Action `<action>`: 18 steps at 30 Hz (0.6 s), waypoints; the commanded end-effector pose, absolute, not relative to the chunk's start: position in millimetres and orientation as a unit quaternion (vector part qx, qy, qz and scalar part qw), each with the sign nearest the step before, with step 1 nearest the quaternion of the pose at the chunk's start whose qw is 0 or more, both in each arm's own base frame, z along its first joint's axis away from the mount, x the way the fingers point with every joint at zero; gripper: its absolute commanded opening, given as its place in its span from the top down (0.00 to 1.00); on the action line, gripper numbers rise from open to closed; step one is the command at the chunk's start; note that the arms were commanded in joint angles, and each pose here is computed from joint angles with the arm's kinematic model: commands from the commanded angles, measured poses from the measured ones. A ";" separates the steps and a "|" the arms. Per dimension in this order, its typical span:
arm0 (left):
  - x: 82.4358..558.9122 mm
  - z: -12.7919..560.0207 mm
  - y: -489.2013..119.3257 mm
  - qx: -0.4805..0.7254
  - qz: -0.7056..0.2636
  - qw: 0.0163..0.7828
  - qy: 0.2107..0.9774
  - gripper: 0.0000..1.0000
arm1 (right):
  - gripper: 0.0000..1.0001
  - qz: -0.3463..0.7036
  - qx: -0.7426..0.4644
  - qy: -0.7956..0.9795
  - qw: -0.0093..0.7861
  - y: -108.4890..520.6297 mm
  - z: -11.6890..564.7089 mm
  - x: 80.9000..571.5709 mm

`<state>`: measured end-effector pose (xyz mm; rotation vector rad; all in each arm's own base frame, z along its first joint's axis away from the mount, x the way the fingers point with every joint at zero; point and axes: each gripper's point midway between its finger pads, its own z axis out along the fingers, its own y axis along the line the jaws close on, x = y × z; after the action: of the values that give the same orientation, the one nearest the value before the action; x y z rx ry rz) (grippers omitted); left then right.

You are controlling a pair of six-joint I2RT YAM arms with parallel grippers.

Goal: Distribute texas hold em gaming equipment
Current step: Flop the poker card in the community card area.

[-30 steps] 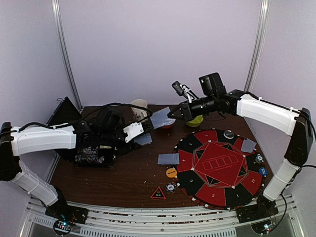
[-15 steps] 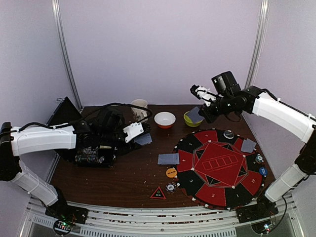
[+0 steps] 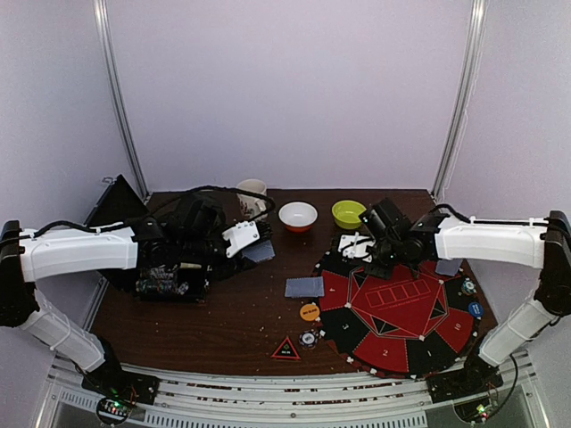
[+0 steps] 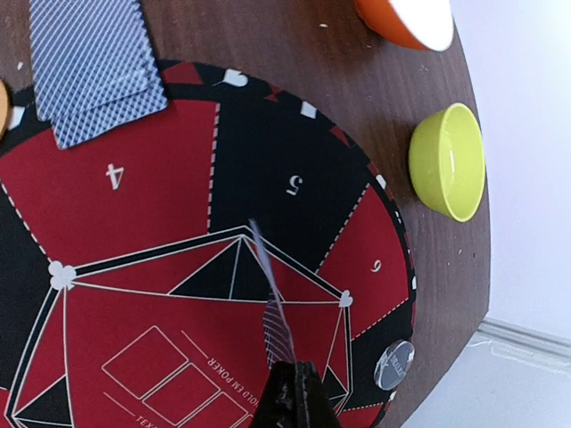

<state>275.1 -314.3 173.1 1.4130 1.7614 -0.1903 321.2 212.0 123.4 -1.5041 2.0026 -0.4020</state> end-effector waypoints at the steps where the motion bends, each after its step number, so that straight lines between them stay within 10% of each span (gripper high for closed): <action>1: 279.7 189.3 -319.8 0.552 -0.082 0.451 0.696 0.55 | 1.00 -0.194 -0.634 0.695 0.279 216.5 94.3 307.4; 18: 279.4 187.1 -320.6 0.554 -0.083 0.448 0.697 0.55 | 1.00 -0.085 -0.756 0.634 0.140 228.1 30.7 226.4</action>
<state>275.4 -314.1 173.1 1.4121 1.7619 -0.1881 239.1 228.0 35.3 -2.0880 1.8420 -0.2940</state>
